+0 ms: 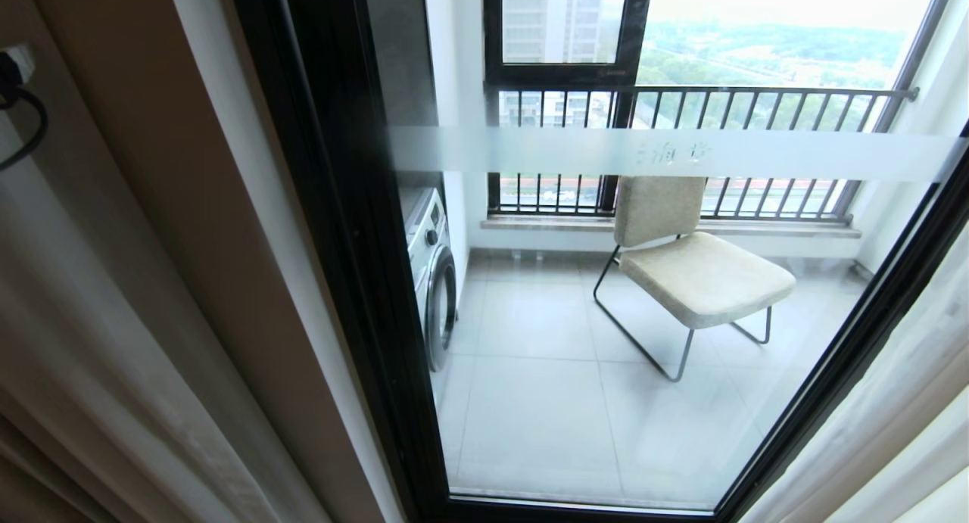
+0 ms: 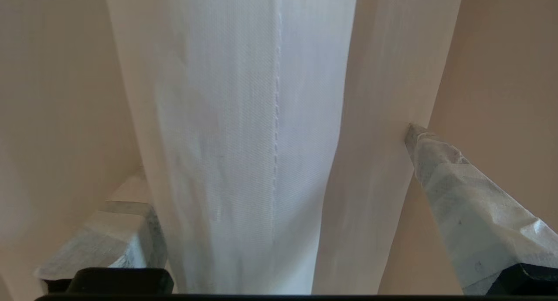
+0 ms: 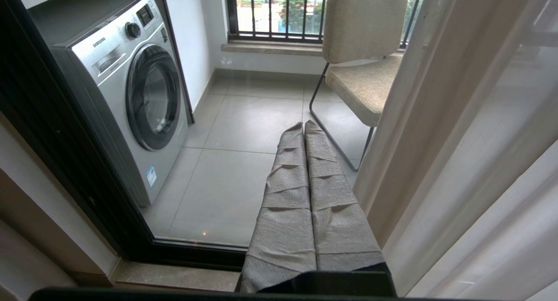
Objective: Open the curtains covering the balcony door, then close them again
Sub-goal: Close the inner curtains on both sides
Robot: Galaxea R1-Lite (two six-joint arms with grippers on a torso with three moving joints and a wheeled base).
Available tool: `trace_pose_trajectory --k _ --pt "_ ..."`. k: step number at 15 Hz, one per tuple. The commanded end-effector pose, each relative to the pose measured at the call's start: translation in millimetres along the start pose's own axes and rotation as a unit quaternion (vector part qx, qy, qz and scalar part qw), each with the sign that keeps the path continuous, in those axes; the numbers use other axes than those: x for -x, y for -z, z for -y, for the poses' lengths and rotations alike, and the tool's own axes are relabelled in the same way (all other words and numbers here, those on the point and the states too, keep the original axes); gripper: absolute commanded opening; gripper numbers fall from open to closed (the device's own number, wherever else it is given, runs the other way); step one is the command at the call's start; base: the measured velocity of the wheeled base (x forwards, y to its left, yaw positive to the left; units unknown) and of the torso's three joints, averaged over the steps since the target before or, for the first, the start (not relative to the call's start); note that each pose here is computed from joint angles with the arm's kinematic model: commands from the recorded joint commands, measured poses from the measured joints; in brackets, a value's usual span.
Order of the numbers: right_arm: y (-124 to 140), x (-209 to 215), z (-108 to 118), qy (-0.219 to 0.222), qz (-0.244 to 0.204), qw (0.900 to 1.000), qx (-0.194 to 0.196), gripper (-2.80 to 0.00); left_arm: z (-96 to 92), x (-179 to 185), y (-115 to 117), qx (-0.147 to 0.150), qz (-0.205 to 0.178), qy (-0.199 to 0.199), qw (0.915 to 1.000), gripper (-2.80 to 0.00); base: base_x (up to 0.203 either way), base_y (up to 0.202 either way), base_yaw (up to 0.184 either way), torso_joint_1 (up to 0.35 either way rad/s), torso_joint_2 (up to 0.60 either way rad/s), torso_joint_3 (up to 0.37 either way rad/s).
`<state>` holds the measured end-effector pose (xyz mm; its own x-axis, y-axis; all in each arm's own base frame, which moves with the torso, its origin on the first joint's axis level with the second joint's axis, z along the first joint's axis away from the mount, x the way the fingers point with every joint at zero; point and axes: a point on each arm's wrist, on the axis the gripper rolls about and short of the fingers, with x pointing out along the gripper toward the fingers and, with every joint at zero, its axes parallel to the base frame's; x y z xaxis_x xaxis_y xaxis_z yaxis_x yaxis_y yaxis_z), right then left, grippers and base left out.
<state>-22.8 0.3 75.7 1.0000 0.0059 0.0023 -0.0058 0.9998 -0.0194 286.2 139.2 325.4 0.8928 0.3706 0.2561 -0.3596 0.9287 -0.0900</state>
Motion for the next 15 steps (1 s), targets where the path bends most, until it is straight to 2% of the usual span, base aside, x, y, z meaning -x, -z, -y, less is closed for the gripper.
trace_pose_trajectory --k 1,2,7,15 --pt "-0.1 0.0 0.0 0.000 0.000 1.000 0.000 -2.80 -0.3 -1.0 1.7 0.000 -0.001 0.001 1.0000 -0.68 0.000 0.000 0.000 0.000 0.00 0.000" --pt "-0.1 0.0 0.0 0.000 0.000 1.000 0.000 -2.80 0.7 -0.8 1.4 0.001 0.000 0.001 1.0000 -2.80 0.000 0.000 0.000 0.000 0.00 0.000" --pt "-0.1 0.0 0.0 0.000 0.000 1.000 0.000 -2.80 4.0 5.8 -8.2 0.001 0.011 0.007 0.9999 -2.80 0.000 0.000 0.000 0.000 0.00 0.000" --pt "-0.1 0.0 0.0 0.000 0.000 1.000 0.000 -2.80 16.2 36.3 -40.7 0.002 0.050 0.036 0.9981 -2.80 0.000 0.000 0.000 0.000 0.00 0.000"
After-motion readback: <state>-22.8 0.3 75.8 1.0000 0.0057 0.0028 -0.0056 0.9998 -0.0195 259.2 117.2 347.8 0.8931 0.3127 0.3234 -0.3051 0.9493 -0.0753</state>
